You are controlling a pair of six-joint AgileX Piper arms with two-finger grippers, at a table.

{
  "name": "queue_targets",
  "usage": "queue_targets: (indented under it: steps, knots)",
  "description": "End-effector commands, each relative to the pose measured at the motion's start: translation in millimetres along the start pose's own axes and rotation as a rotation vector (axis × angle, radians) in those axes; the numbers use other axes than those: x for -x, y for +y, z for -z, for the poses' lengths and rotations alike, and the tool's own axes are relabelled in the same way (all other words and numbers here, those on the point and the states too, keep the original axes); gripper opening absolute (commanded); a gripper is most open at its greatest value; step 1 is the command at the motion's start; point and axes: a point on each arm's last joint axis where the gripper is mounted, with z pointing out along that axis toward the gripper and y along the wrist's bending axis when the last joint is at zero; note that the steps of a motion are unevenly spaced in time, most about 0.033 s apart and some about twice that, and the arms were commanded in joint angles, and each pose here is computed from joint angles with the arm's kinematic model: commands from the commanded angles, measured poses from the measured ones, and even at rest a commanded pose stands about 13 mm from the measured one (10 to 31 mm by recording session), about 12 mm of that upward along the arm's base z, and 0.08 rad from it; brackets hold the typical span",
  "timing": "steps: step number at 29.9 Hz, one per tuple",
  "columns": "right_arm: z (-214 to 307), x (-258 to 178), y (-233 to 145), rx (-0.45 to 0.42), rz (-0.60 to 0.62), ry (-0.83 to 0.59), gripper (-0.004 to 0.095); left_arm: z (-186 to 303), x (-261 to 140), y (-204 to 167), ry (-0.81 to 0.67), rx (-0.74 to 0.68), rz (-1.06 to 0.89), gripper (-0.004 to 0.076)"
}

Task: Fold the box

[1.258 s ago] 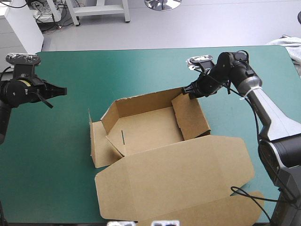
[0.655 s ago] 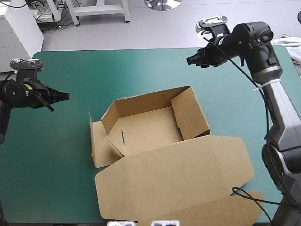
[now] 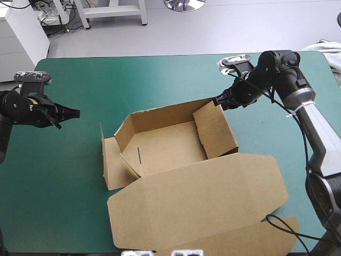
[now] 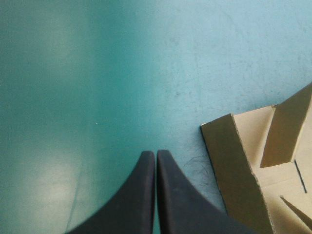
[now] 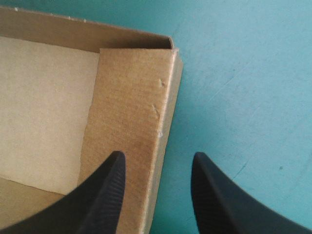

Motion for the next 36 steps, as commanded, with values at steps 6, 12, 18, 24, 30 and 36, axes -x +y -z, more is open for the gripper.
queue_targets:
  steps: [6, 12, 18, 24, 30, 36]
  knots:
    - [-17, -10, 2, 0.063, -0.009, 0.067, 0.0405, 15, 6, -7, -0.078, -0.062, 0.037, -0.0008]
    - [-34, -12, 2, 0.115, -0.001, 0.104, 0.0398, 15, 6, -8, -0.074, -0.064, 0.038, -0.001]
    - [-60, -12, -1, 0.144, -0.026, 0.158, 0.0359, 16, 6, -10, -0.075, -0.088, 0.069, -0.001]
    - [-78, -12, -4, 0.158, -0.049, 0.196, 0.0134, 17, 9, -16, -0.099, -0.158, 0.109, -0.001]
    - [-69, -11, -2, 0.173, -0.056, 0.17, -0.0019, 17, 15, -14, -0.17, -0.155, 0.157, -0.001]
    - [-33, -6, -8, 0.219, -0.115, 0.034, -0.0017, 17, 18, 15, -0.219, -0.131, 0.329, -0.001]
